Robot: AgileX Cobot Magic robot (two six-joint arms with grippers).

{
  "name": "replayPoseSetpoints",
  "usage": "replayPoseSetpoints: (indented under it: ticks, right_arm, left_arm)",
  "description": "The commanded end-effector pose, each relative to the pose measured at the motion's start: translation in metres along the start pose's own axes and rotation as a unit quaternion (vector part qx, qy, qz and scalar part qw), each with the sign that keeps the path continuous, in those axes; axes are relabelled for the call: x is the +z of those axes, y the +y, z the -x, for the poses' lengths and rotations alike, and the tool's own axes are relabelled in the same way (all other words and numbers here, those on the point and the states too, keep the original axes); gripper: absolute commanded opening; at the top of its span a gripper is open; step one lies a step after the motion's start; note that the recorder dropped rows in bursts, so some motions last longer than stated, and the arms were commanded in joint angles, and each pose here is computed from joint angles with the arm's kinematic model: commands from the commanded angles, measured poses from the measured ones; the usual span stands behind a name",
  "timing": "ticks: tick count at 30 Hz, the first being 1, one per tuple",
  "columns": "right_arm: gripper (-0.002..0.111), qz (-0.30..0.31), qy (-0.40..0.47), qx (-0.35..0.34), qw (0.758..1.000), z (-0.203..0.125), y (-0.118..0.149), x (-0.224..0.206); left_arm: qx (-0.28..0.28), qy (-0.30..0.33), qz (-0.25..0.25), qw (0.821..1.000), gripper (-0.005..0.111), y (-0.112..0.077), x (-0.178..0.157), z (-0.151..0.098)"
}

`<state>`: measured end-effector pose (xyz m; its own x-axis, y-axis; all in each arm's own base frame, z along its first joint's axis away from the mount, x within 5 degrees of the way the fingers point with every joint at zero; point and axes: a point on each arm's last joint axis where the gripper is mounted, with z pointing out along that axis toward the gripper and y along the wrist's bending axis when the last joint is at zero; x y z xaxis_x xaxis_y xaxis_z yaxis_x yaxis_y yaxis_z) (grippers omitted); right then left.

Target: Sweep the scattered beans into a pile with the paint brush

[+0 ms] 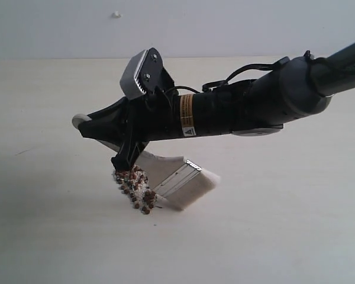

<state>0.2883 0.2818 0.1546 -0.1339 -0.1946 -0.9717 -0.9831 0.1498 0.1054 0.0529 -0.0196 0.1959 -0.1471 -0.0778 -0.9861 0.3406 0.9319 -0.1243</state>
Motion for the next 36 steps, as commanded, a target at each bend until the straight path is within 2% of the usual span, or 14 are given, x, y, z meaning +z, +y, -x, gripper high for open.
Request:
replayPoseSetpoints:
  ticks: [1, 6, 13, 19, 24, 30, 34, 36]
  right_arm:
    - [0.000, 0.003, -0.038, -0.013, 0.999, -0.002, -0.001, 0.003]
    - [0.000, -0.013, -0.060, -0.015, 0.998, 0.000, -0.004, 0.003]
    - [0.000, 0.010, -0.113, -0.027, 0.993, 0.017, 0.002, -0.001]
    - [0.000, 0.002, -0.086, -0.047, 0.995, 0.035, 0.006, -0.008]
    - [0.000, -0.033, -0.036, -0.058, 0.997, 0.053, 0.008, -0.018]
    - [0.000, -0.146, 0.052, -0.059, 0.986, 0.067, -0.001, -0.037]
    - [0.000, -0.254, 0.126, -0.042, 0.958, 0.064, -0.015, -0.053]
    - [0.000, -0.309, 0.155, -0.008, 0.938, 0.060, -0.023, -0.061]
  left_arm:
    - [-0.002, -0.002, 0.000, 1.000, 0.000, 0.000, 0.000, 0.000]
    - [-0.002, -0.002, 0.000, 1.000, 0.000, 0.000, 0.000, 0.000]
    - [-0.002, -0.002, 0.000, 1.000, 0.000, 0.000, 0.000, 0.000]
    - [-0.002, -0.002, 0.000, 1.000, 0.000, 0.000, 0.000, 0.000]
    - [-0.002, -0.002, 0.000, 1.000, 0.000, 0.000, 0.000, 0.000]
    - [-0.002, -0.002, 0.000, 1.000, 0.000, 0.000, 0.000, 0.000]
    - [-0.002, -0.002, 0.000, 1.000, 0.000, 0.000, 0.000, 0.000]
    - [-0.002, -0.002, 0.000, 1.000, 0.000, 0.000, 0.000, 0.000]
